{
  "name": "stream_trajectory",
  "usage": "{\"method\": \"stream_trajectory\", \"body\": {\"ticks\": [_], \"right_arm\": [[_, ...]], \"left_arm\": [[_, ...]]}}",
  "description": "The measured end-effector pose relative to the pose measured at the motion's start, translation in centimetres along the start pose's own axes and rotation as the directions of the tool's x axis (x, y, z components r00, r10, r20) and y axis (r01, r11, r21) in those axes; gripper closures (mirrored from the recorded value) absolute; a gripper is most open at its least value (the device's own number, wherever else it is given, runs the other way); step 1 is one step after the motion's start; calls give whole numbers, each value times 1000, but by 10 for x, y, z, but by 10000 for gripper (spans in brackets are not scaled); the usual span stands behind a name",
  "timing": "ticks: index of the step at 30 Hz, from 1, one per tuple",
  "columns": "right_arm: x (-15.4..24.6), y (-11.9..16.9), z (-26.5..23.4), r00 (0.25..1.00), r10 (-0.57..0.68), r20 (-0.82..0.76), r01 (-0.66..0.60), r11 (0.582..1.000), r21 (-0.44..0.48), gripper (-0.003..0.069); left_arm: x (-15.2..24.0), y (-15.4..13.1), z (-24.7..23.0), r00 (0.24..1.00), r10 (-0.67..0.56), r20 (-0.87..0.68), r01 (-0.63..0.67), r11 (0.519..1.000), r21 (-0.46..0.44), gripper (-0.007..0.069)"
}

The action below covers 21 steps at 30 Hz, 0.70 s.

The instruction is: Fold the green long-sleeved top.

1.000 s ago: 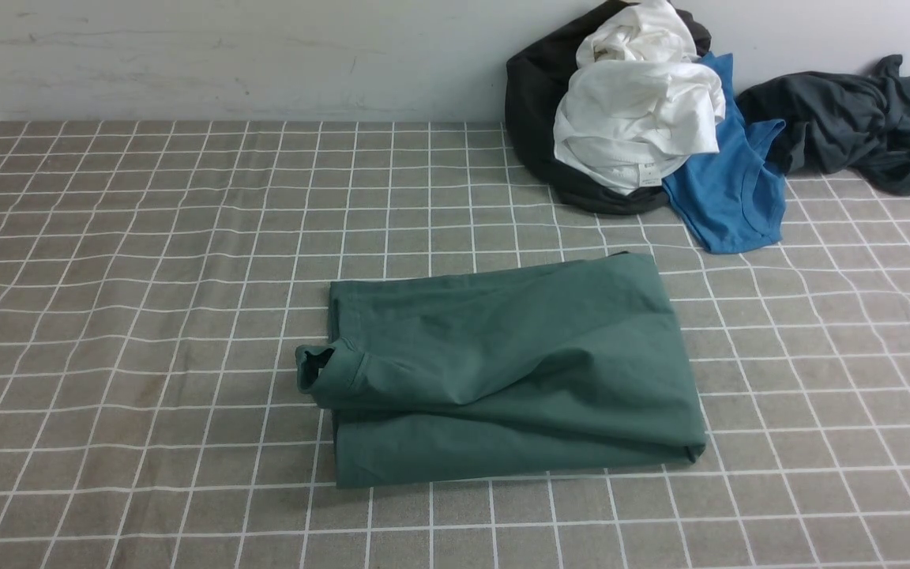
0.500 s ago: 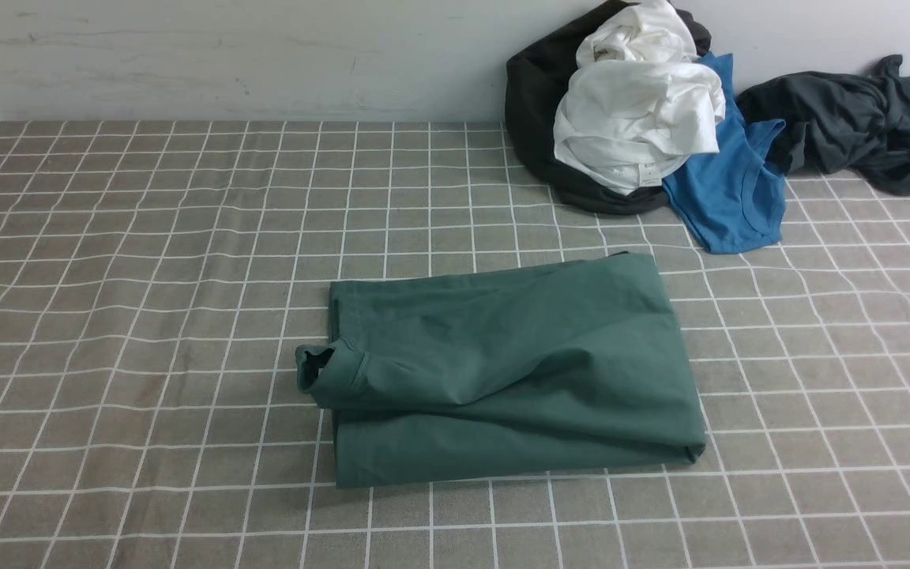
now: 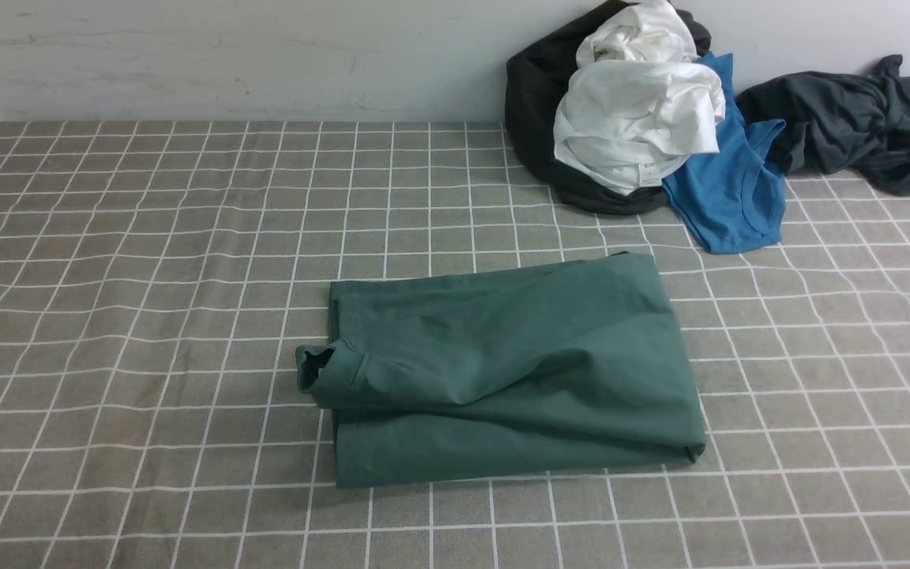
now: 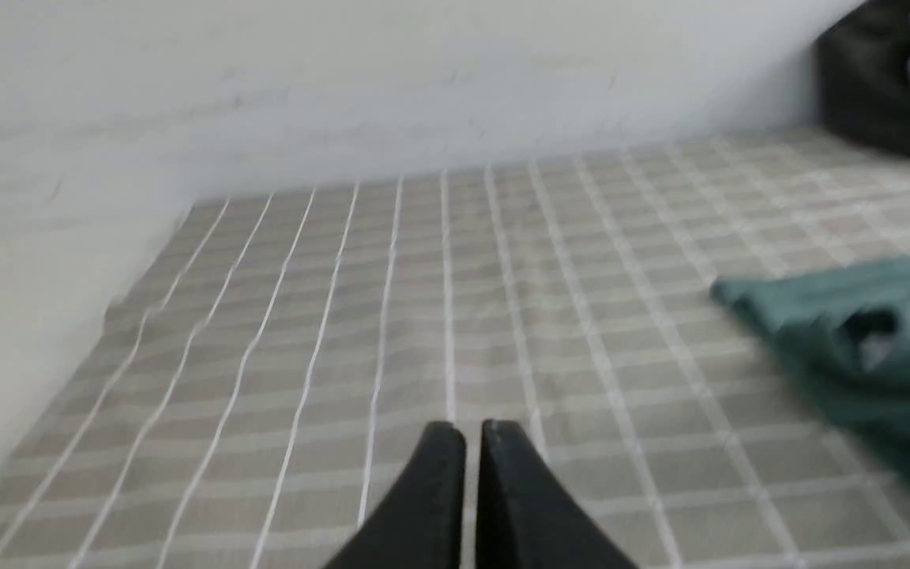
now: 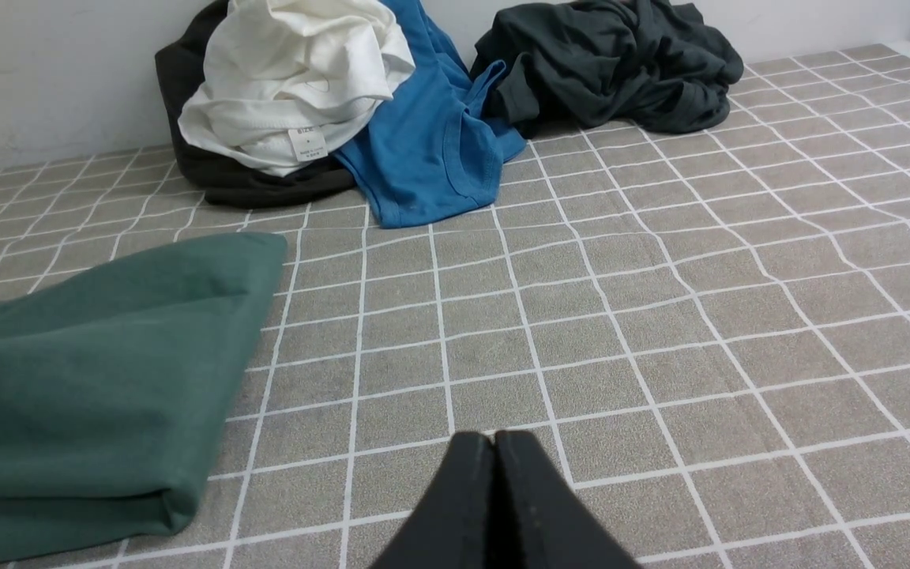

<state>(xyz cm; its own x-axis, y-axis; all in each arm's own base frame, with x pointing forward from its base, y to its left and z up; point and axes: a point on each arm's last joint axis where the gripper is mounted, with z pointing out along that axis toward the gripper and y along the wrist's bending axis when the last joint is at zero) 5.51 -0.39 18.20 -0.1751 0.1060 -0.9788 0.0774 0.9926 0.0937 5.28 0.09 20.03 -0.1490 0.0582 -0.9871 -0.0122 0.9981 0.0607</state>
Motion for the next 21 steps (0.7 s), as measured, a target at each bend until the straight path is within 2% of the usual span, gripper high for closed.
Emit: {"method": "stream_trajectory", "body": {"ticks": [5, 21], "right_arm": [[0, 0, 0, 1000, 0, -1, 0, 1000, 0, 673], [0, 0, 0, 1000, -1, -1, 1, 1000, 0, 673]], "left_arm": [[26, 0, 4, 992, -37, -123, 34, 999, -22, 612], [26, 0, 4, 991, -50, -124, 48, 999, -23, 612]]}}
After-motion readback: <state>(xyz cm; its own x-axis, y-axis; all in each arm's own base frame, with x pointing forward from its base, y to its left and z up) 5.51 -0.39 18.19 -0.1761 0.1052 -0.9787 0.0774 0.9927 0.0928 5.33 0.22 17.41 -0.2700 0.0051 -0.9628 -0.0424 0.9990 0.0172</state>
